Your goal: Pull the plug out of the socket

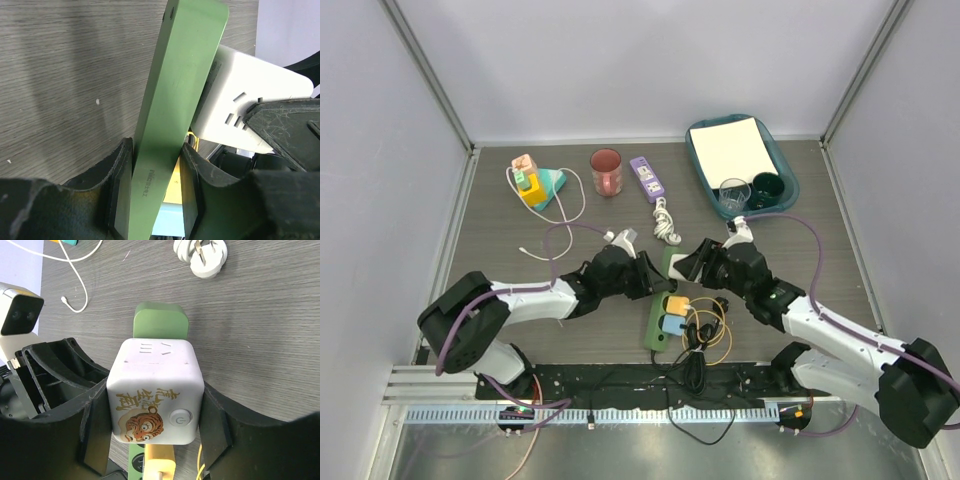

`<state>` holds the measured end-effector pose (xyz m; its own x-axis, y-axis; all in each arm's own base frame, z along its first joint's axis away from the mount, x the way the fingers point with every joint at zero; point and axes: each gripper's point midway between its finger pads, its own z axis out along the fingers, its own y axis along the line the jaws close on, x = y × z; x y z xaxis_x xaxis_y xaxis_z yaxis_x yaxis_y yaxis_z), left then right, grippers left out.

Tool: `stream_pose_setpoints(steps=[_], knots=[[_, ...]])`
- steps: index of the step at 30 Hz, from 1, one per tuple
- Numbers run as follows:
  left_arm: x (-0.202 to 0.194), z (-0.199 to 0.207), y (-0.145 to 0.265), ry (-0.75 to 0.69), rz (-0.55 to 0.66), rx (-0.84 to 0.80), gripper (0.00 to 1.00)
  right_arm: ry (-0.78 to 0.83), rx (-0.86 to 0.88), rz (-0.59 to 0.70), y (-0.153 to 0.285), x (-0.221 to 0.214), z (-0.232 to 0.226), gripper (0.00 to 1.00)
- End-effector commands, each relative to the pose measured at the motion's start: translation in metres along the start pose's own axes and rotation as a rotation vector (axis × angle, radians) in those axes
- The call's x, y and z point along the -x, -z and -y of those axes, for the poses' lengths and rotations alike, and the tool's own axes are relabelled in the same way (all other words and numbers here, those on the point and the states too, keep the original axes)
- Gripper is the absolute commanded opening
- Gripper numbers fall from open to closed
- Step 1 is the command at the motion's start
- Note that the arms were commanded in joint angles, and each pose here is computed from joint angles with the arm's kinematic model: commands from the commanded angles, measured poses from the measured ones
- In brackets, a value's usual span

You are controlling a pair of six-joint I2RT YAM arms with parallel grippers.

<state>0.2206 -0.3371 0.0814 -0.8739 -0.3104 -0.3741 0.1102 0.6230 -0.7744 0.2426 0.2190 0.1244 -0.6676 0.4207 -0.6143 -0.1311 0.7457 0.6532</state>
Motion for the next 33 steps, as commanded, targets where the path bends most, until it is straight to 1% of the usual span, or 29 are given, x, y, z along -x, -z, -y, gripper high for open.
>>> stream_pose_setpoints(steps=[1, 7, 9, 11, 12, 13, 14, 15, 17, 19, 20, 21, 22, 23, 25, 28, 29, 33], knots=[[0.023, -0.110, 0.007, 0.057, 0.167, 0.417, 0.00, 0.096, 0.142, 0.066, 0.018, 0.040, -0.039, 0.01], [0.019, -0.119, 0.009, 0.070, 0.171, 0.428, 0.00, 0.024, 0.226, 0.046, 0.027, 0.056, -0.040, 0.01], [0.019, -0.119, 0.009, 0.069, 0.171, 0.428, 0.00, 0.003, 0.273, 0.027, 0.028, 0.051, -0.046, 0.01], [0.022, -0.116, 0.008, 0.061, 0.173, 0.427, 0.00, -0.021, 0.287, 0.005, 0.026, 0.042, -0.042, 0.01], [0.024, -0.114, 0.008, 0.059, 0.178, 0.428, 0.00, -0.035, 0.307, 0.021, 0.025, 0.043, -0.045, 0.01], [0.027, -0.112, 0.008, 0.056, 0.185, 0.428, 0.00, -0.042, 0.299, 0.007, 0.023, 0.034, -0.039, 0.01], [0.027, -0.112, 0.008, 0.053, 0.186, 0.434, 0.00, -0.039, 0.289, 0.015, 0.022, 0.033, -0.037, 0.01], [0.028, -0.113, 0.009, 0.052, 0.187, 0.438, 0.00, -0.039, 0.248, 0.023, 0.021, 0.031, -0.031, 0.01], [0.031, -0.110, 0.008, 0.048, 0.189, 0.435, 0.00, 0.000, 0.230, 0.028, 0.023, 0.028, -0.032, 0.01], [0.030, -0.108, 0.007, 0.043, 0.182, 0.425, 0.00, 0.016, 0.197, 0.059, 0.026, 0.036, -0.031, 0.01], [0.029, -0.104, 0.006, 0.040, 0.173, 0.409, 0.00, 0.025, 0.161, 0.068, 0.026, 0.040, -0.027, 0.01], [0.029, -0.102, 0.005, 0.030, 0.166, 0.398, 0.00, 0.027, 0.076, 0.042, 0.026, 0.035, -0.011, 0.01], [0.029, -0.100, 0.005, 0.025, 0.162, 0.388, 0.00, 0.038, 0.018, 0.087, 0.026, 0.049, -0.007, 0.01], [0.030, -0.093, 0.003, 0.021, 0.164, 0.361, 0.00, 0.057, -0.007, 0.089, 0.027, 0.051, -0.003, 0.01], [0.028, -0.084, 0.003, 0.002, 0.145, 0.315, 0.00, 0.069, -0.100, 0.136, 0.027, 0.064, 0.010, 0.01], [0.029, -0.066, 0.003, -0.029, 0.129, 0.233, 0.00, 0.082, -0.180, 0.146, 0.026, 0.072, 0.024, 0.08], [0.030, -0.060, 0.003, -0.042, 0.125, 0.210, 0.00, 0.081, -0.213, 0.130, 0.022, 0.069, 0.032, 0.11], [0.028, -0.032, 0.007, -0.103, 0.082, 0.104, 0.00, 0.069, -0.299, 0.099, 0.016, 0.066, 0.059, 0.17]])
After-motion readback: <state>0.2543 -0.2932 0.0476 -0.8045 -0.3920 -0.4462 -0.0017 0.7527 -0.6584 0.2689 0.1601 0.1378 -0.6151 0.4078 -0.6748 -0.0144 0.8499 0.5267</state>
